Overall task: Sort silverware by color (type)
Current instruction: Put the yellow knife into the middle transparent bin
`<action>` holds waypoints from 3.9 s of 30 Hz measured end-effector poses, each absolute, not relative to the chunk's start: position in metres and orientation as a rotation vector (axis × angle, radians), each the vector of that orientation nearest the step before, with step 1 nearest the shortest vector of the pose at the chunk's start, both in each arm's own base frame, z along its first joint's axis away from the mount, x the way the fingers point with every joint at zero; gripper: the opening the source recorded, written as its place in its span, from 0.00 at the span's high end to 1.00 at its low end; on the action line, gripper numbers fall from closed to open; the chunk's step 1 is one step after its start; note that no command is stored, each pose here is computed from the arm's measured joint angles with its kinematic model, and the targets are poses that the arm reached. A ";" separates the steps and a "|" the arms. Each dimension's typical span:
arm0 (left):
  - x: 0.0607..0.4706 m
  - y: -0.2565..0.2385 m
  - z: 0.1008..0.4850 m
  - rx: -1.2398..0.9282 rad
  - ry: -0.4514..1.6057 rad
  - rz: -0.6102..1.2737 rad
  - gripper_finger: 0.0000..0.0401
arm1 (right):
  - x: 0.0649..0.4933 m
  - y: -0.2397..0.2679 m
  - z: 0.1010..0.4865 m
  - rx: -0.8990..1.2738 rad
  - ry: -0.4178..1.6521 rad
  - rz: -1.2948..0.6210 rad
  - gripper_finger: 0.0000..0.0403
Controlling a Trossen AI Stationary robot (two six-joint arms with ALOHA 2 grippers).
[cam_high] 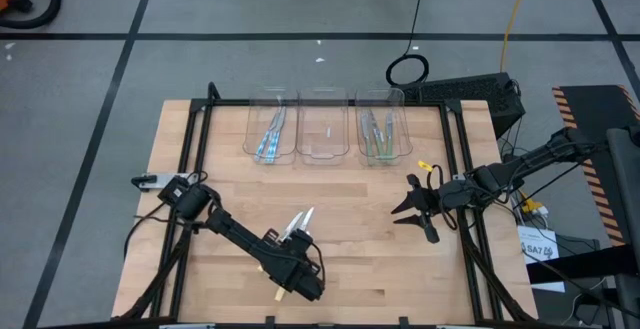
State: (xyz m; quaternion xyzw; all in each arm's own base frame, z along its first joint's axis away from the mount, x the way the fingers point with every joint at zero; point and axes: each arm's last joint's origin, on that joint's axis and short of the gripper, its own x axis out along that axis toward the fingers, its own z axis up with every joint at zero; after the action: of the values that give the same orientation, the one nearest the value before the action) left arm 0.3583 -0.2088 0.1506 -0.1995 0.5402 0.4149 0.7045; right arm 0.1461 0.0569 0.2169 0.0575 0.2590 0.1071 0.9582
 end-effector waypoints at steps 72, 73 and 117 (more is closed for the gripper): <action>0.378 -0.173 0.146 -0.455 1.240 0.962 0.58 | 0.146 0.057 0.217 0.129 0.528 0.214 0.71; 0.378 -0.173 0.145 -0.455 1.239 0.962 0.60 | 0.146 0.057 0.217 0.128 0.529 0.214 0.71; 0.388 -0.173 0.146 -0.371 1.175 0.859 0.87 | 0.146 0.057 0.217 0.114 0.526 0.217 0.71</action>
State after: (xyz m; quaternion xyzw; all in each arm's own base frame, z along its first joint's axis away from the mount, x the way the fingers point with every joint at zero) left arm 0.3884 -0.1729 0.1465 -0.1685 0.5337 0.3901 0.7312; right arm 0.1461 0.0569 0.2168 0.0562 0.2595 0.1071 0.9581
